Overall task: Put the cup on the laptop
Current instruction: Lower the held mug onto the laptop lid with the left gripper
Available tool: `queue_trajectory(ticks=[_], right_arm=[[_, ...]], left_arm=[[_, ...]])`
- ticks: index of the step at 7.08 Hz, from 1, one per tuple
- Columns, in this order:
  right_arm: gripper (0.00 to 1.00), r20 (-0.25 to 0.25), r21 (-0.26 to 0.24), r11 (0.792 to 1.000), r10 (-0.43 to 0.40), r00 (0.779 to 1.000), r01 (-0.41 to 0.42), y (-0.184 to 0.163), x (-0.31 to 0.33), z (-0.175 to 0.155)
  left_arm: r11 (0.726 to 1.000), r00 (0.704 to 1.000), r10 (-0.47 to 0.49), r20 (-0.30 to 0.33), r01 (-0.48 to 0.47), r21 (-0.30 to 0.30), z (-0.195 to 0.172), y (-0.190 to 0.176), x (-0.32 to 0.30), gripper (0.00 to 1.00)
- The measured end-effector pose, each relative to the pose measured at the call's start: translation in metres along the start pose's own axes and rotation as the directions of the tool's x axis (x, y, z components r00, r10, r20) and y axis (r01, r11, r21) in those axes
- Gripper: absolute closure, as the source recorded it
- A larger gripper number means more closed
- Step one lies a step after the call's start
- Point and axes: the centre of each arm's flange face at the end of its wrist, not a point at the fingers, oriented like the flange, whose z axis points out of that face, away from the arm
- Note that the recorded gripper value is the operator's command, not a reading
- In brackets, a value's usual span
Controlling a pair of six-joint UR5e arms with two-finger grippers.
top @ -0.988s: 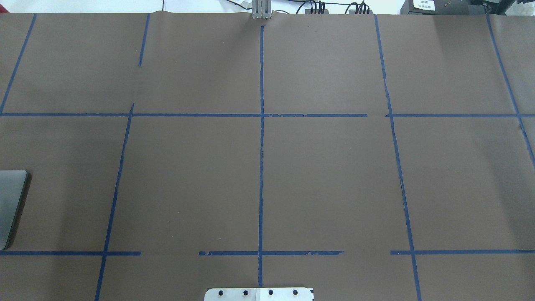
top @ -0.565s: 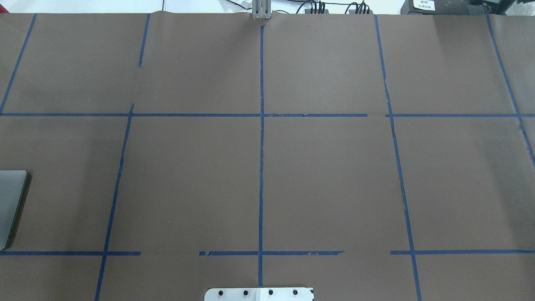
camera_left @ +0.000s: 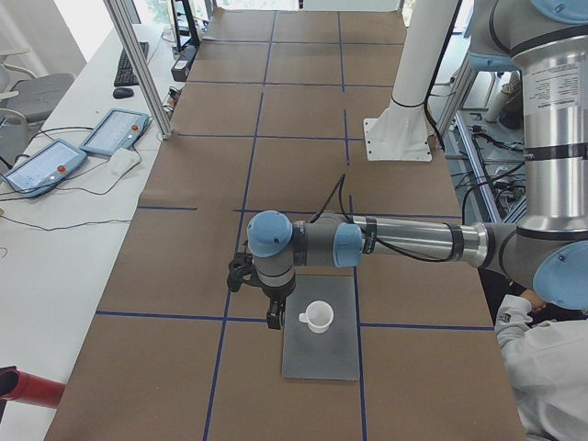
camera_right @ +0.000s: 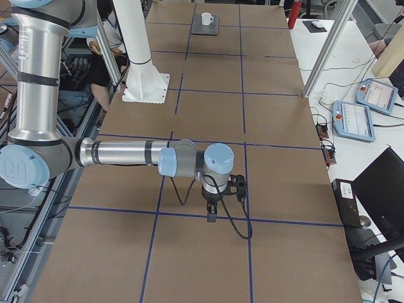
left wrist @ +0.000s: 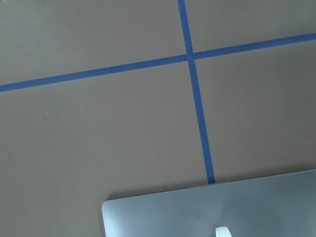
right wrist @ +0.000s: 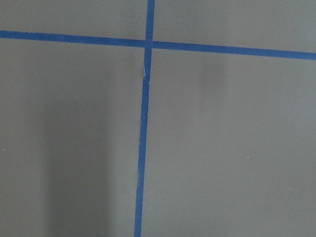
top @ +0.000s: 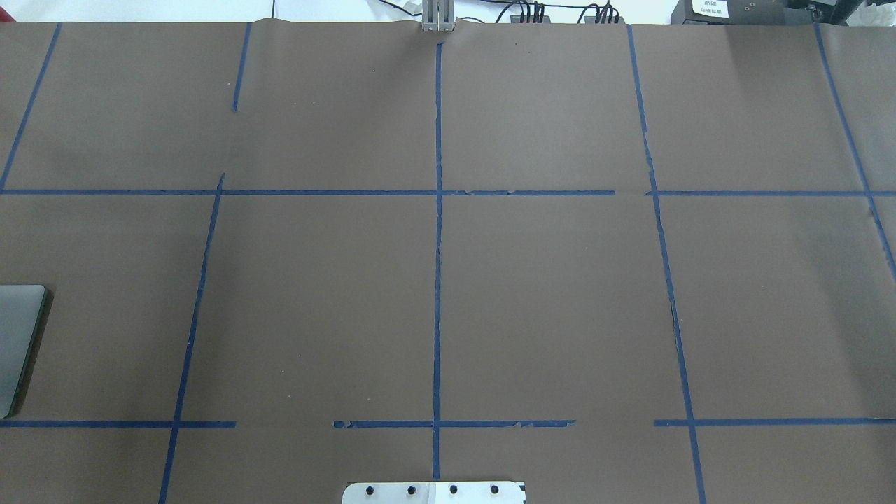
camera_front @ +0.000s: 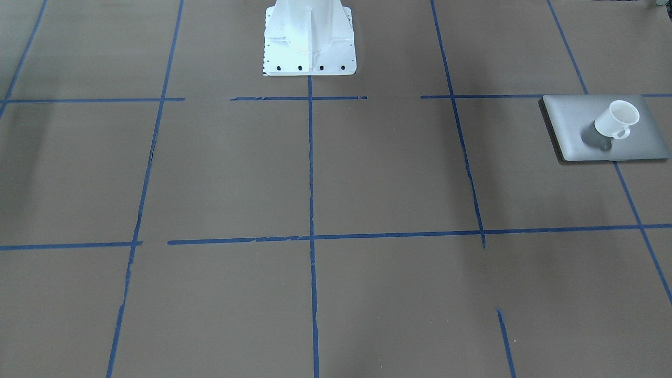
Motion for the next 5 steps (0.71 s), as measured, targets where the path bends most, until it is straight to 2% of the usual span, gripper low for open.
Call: queue_trajectory(ticks=[5], right_arm=[[0.0, 0.0, 0.0, 1.0, 0.0, 1.0, 0.0, -0.0001, -0.0001, -0.0001]], left_arm=[[1.0, 1.0, -0.004, -0.001, 0.004, 0.006, -0.0023, 0.0055, -0.0004, 0.0]])
